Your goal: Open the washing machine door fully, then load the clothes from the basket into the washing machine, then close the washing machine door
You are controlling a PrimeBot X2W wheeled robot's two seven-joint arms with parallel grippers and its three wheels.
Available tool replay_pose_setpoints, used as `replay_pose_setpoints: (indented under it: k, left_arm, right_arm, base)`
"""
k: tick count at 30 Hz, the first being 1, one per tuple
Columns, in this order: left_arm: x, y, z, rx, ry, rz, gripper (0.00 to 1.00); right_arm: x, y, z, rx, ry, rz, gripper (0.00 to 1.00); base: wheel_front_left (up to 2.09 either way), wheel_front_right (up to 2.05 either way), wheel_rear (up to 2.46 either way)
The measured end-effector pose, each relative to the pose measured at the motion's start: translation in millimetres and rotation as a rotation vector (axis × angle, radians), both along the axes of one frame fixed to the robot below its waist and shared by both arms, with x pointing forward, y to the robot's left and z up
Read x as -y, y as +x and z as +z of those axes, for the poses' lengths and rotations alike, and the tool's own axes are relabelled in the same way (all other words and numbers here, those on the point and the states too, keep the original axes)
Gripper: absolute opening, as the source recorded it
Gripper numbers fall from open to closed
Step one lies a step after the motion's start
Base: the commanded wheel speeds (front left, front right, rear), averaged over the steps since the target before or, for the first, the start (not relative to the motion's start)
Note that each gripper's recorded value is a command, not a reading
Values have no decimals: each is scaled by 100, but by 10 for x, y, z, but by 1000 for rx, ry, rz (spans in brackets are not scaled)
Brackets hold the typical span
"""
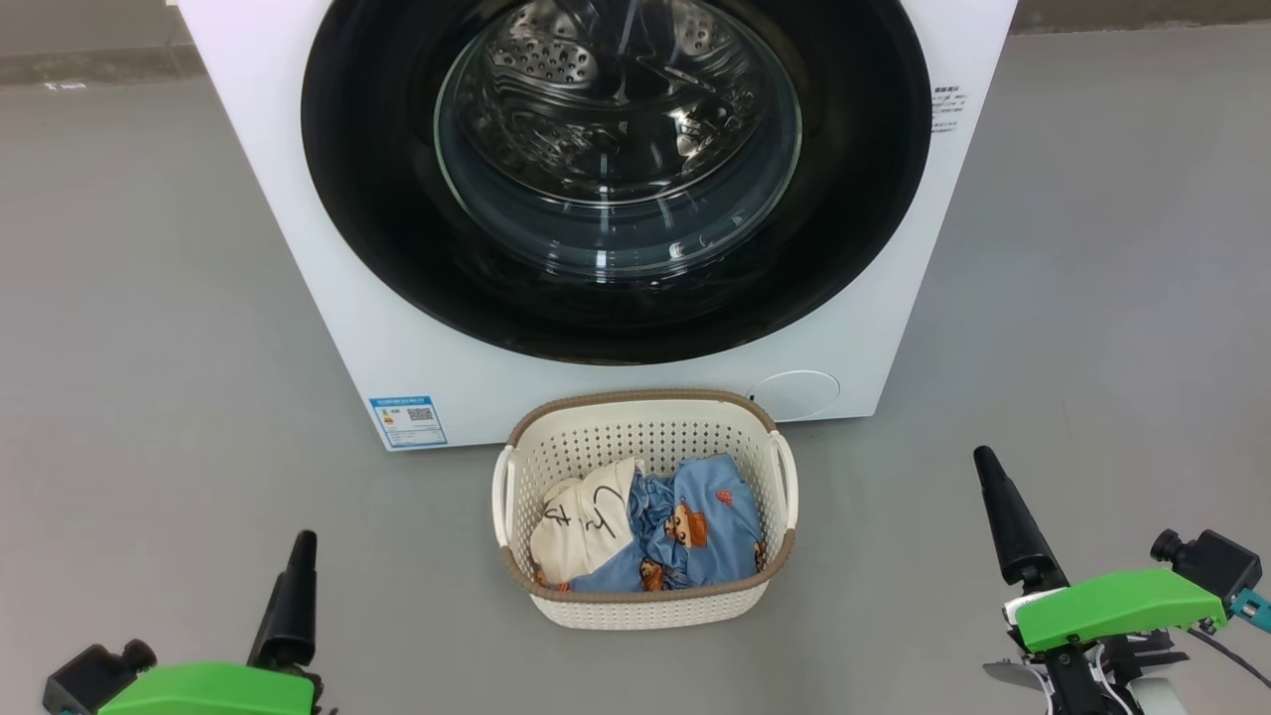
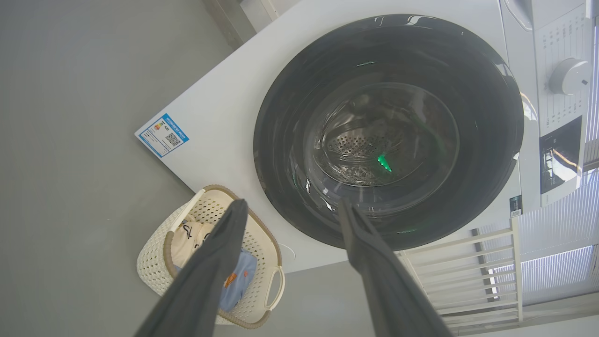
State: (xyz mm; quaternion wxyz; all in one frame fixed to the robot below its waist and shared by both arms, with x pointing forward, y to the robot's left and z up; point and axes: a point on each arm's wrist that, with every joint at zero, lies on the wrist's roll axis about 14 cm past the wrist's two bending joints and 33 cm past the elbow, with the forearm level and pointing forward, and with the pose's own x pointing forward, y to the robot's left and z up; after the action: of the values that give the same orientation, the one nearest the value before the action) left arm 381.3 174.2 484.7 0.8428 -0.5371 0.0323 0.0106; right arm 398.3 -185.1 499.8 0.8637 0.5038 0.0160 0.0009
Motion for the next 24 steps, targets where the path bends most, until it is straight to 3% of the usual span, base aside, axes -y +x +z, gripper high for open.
replay_pose_setpoints:
  k: [24]
  left_arm:
    - [58,52,132,71,351,-48,100]
  right_arm:
    - [-126,85,145,70,-281,45,100]
  base:
    - [0,0,0]
